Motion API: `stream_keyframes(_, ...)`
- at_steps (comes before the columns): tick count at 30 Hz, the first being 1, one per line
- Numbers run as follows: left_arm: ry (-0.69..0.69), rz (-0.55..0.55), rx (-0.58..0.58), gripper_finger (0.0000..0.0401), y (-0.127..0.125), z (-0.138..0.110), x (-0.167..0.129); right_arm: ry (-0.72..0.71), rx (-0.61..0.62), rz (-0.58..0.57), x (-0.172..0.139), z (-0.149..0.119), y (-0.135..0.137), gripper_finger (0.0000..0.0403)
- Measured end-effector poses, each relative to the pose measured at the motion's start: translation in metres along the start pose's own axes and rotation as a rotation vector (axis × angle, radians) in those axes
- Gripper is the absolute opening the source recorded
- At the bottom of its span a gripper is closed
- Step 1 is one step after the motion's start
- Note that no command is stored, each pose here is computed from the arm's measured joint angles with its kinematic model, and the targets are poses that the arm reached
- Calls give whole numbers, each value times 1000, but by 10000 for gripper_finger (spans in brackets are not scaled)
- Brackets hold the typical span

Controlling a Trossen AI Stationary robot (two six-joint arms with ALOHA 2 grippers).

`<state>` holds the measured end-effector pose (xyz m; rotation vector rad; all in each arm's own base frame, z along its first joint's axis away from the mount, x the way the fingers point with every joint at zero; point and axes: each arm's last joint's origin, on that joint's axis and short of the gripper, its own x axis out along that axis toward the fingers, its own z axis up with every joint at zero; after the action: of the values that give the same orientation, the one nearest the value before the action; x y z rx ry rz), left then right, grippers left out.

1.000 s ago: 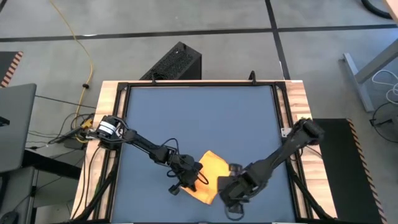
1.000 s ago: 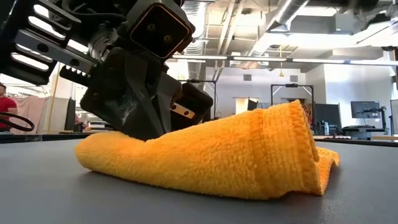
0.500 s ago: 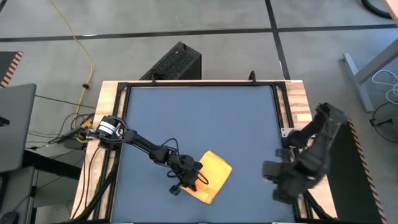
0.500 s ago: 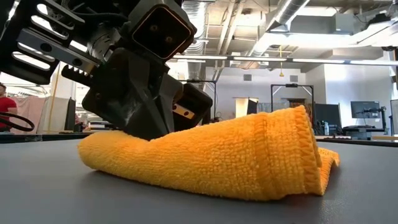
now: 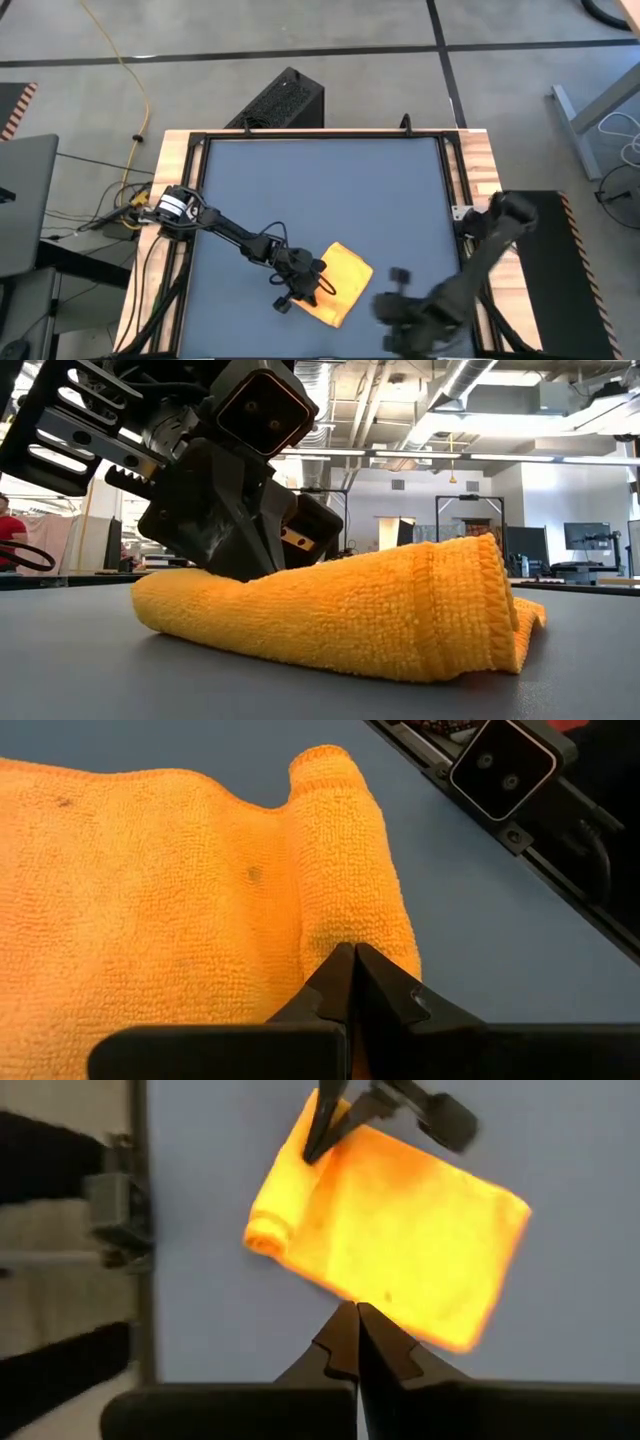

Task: Roll towel into tight, uniform cylinder
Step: Roll the orange microfiber cloth

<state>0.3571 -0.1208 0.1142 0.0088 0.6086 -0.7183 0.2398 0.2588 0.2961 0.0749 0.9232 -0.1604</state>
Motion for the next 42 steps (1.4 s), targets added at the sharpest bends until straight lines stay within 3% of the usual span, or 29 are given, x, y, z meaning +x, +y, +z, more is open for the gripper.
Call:
stream_keyframes(5,0,1,-15,0,1,0,-1,64,-40,17,74,15,16,30)
stream_keyframes(10,9,0,-22,0,1,-1,-1,-38,-35,91,115,31,27,50)
stream_keyframes(15,14,0,-22,0,1,-1,-1,-66,-75,162,126,37,31,85)
stream_keyframes(28,21,-1,5,0,1,-2,-1,-19,43,153,142,29,26,236)
stream_keyframes(34,27,-1,16,0,1,-3,-1,33,75,115,174,9,37,238)
stream_keyframes(42,32,-7,29,0,2,-3,-1,0,202,43,184,6,37,190)
